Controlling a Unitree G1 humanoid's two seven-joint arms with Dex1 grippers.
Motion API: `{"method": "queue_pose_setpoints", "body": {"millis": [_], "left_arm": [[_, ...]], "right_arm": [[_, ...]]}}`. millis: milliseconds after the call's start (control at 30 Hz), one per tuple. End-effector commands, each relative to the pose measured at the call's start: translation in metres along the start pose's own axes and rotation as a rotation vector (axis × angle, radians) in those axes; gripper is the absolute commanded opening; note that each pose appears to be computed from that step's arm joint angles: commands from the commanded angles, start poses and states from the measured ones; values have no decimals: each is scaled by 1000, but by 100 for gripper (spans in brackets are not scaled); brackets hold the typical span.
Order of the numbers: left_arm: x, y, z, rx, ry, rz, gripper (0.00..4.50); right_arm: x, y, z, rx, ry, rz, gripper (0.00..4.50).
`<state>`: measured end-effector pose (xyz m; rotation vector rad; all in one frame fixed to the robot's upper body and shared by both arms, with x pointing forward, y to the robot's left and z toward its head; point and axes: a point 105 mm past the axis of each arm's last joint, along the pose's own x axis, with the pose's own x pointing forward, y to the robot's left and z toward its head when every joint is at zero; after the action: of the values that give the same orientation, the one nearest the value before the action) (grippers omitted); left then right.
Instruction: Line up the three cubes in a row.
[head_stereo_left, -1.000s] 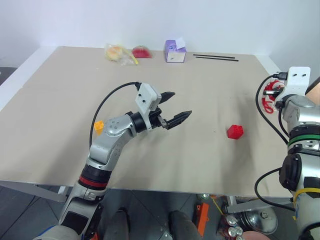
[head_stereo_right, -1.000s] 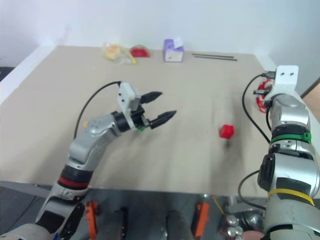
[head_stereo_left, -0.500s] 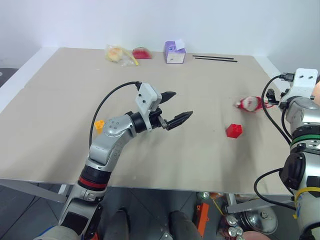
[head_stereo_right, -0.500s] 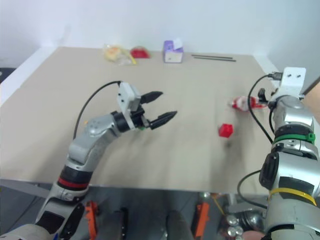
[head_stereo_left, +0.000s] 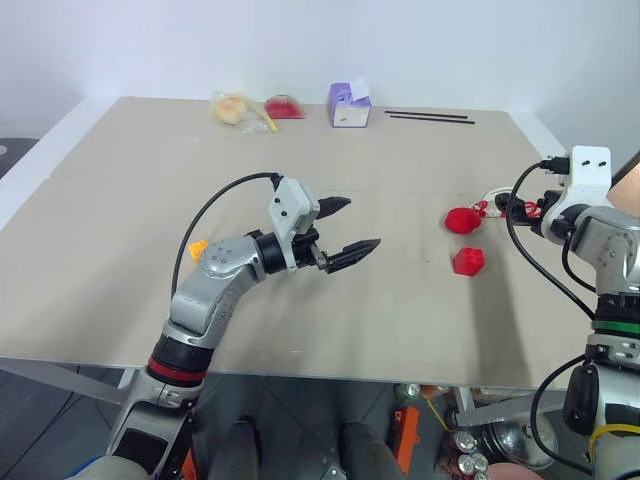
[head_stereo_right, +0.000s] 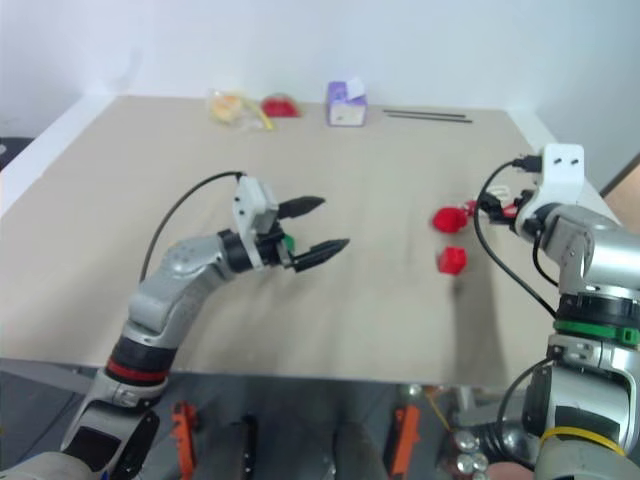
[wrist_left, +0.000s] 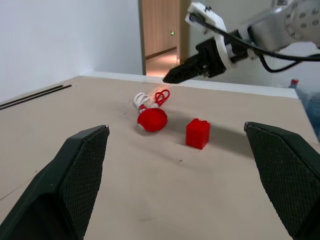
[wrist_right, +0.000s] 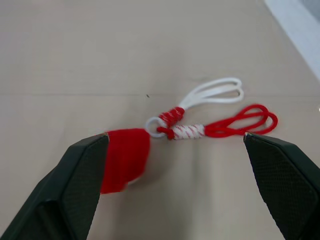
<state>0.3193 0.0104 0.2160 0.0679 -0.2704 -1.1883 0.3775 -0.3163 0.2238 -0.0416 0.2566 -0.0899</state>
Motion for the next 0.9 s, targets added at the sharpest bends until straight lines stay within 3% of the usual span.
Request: {"method": "queue_pose_setpoints", "body": {"millis": [33,300,733,900], "left_arm": [[-1,-3,15,40,-39,-27,450],[0,-5,13,37,-33,-50,450],[3,-5,13,36,-38,-56,450],[3,-5,14,37,-41,-50,450]], "right_arm": [[-16,17,-15,25,64,16,447],[-29,36,-41,113,149,-26,447],[-20,50,-78,144,224,-51,447],[-15,46,-83,143,220,-80,297]]}}
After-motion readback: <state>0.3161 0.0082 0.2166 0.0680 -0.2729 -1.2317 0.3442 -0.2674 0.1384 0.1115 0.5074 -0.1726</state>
